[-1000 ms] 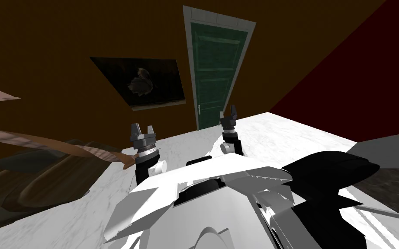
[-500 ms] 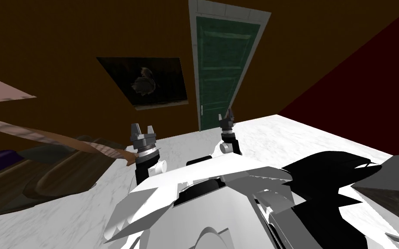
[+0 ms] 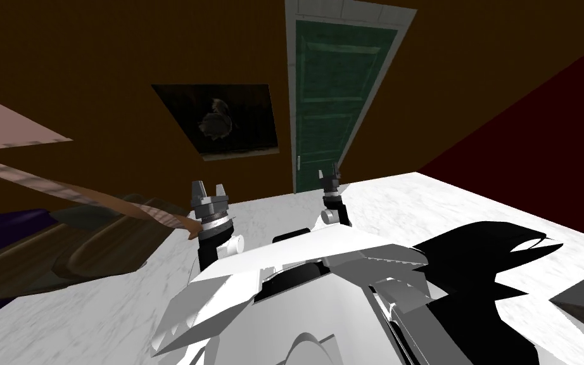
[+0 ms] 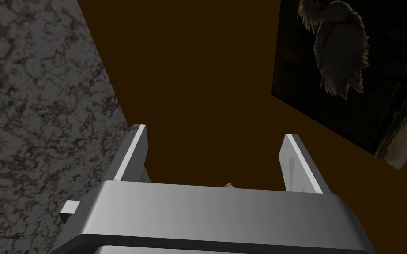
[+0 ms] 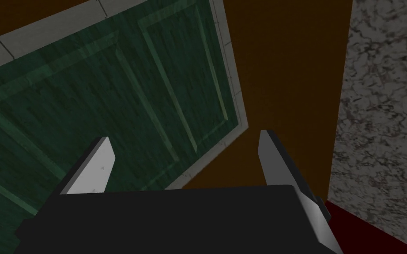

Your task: Pull the door open

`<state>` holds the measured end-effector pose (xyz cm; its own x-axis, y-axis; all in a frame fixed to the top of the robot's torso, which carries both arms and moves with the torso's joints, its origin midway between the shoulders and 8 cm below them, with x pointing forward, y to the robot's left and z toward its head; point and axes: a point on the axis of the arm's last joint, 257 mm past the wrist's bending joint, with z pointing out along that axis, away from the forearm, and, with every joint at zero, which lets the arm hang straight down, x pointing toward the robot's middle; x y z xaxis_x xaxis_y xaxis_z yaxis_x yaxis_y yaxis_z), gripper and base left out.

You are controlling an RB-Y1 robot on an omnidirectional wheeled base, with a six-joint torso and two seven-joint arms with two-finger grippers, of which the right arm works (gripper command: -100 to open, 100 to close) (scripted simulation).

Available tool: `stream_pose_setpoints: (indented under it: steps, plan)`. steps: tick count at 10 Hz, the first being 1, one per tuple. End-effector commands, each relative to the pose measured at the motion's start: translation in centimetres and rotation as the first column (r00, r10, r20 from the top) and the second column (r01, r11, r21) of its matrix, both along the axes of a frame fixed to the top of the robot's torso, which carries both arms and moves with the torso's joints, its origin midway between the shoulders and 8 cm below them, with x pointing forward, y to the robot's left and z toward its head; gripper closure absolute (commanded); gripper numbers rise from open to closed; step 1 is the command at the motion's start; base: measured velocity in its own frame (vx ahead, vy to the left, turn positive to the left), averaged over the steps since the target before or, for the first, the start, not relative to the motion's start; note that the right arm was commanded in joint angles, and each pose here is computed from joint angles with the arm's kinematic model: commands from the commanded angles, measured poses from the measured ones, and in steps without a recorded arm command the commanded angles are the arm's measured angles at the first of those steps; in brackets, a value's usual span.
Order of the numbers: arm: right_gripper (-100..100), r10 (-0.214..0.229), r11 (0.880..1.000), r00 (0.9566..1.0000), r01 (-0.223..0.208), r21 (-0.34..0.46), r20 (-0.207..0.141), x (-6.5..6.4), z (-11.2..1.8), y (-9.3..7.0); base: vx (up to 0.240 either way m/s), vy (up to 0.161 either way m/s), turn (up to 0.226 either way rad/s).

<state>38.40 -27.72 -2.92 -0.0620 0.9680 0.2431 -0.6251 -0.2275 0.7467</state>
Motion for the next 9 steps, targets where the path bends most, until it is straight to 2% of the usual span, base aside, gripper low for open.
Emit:
stream_pose_setpoints:
  steps: [1, 5, 9]
  plan:
    - [-100, 0.017, 0.999, 0.9998, -0.017, 0.035, -0.012, 0.5, -1.0, -0.4, 0.092, -0.043, 0.125]
    - [-100, 0.059, 0.99, 0.9973, -0.053, 0.132, -0.043, 1.6, -4.0, -1.6, 0.092, -0.046, 0.113]
    - [-100, 0.097, 0.967, 0.9929, -0.078, 0.242, -0.07, 2.7, -7.2, -3.0, 0.083, -0.047, 0.131]
